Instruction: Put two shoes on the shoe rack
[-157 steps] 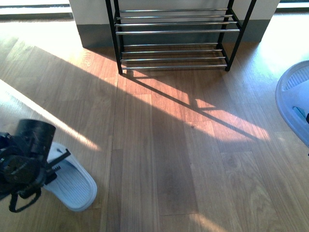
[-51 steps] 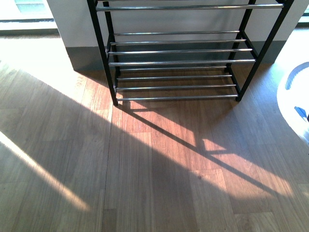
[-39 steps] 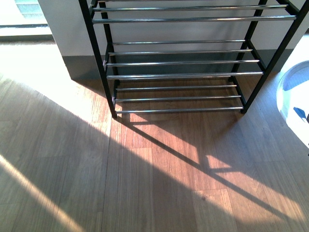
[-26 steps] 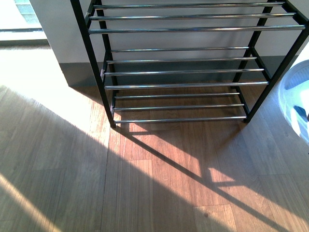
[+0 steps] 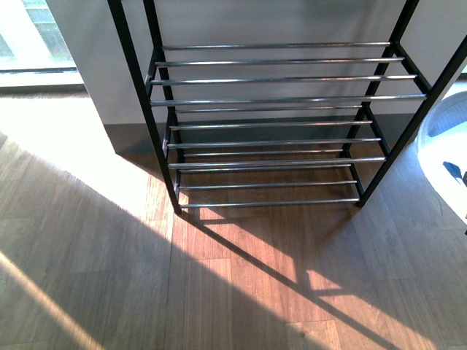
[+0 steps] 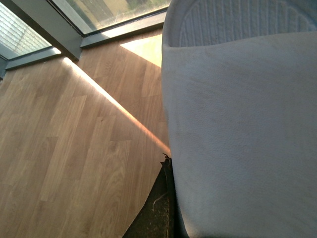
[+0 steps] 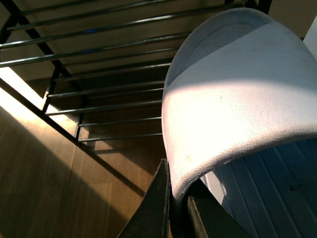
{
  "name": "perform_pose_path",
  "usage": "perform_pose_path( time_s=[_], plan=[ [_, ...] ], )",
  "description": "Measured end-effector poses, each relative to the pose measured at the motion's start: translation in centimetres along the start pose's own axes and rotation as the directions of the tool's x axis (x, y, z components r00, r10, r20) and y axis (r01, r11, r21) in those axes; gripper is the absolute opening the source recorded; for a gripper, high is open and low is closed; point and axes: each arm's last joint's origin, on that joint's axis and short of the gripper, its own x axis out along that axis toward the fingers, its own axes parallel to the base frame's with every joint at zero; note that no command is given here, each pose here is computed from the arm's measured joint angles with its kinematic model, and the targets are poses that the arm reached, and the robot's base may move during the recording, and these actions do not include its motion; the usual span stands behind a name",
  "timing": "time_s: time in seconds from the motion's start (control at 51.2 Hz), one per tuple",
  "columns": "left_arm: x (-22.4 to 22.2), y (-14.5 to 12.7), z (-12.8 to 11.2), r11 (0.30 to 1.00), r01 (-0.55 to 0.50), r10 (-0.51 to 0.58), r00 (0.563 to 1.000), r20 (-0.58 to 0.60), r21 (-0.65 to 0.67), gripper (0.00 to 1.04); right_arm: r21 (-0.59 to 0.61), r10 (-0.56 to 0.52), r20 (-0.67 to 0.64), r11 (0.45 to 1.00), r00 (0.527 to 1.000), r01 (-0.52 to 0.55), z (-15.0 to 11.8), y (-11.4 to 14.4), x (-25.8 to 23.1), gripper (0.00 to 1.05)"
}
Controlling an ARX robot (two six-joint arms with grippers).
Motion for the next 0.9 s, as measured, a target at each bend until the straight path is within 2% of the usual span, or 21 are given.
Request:
perform_pose_path(
  time_s=[0.703,0.722,0.781,0.82,0.898],
  plan=[
    [0.0,0.0,0.0,1.0,0.0,0.0,1.0,-0.001,0.001,0.02,-0.003,0.005,0.001,1.0,1.0,-0.005,0.0,0.0,0.0,0.01],
    [0.0,0.0,0.0,1.0,0.0,0.0,1.0,0.0,0.0,0.02,-0.005,0.013,0.009,1.0,1.0,-0.013,0.0,0.0,0.0,0.01],
    [0.0,0.0,0.0,1.0,-0.001,0.001,1.0,0.0,0.0,0.02,-0.056,0.174,0.077,0.984,0.982,-0.17,0.5,0.5,0.0,0.01],
    [0.0,0.0,0.0,1.0,0.0,0.0,1.0,0.0,0.0,0.02,-0.072,0.246,0.091,0.968,0.965,-0.24,0.9,1.1,0.3,0.01],
    [0.0,0.0,0.0,1.0,0.001,-0.001,1.0,0.0,0.0,0.02,-0.065,0.316,0.084,0.948,0.945,-0.312,2.5,3.3,1.2,0.01]
  ],
)
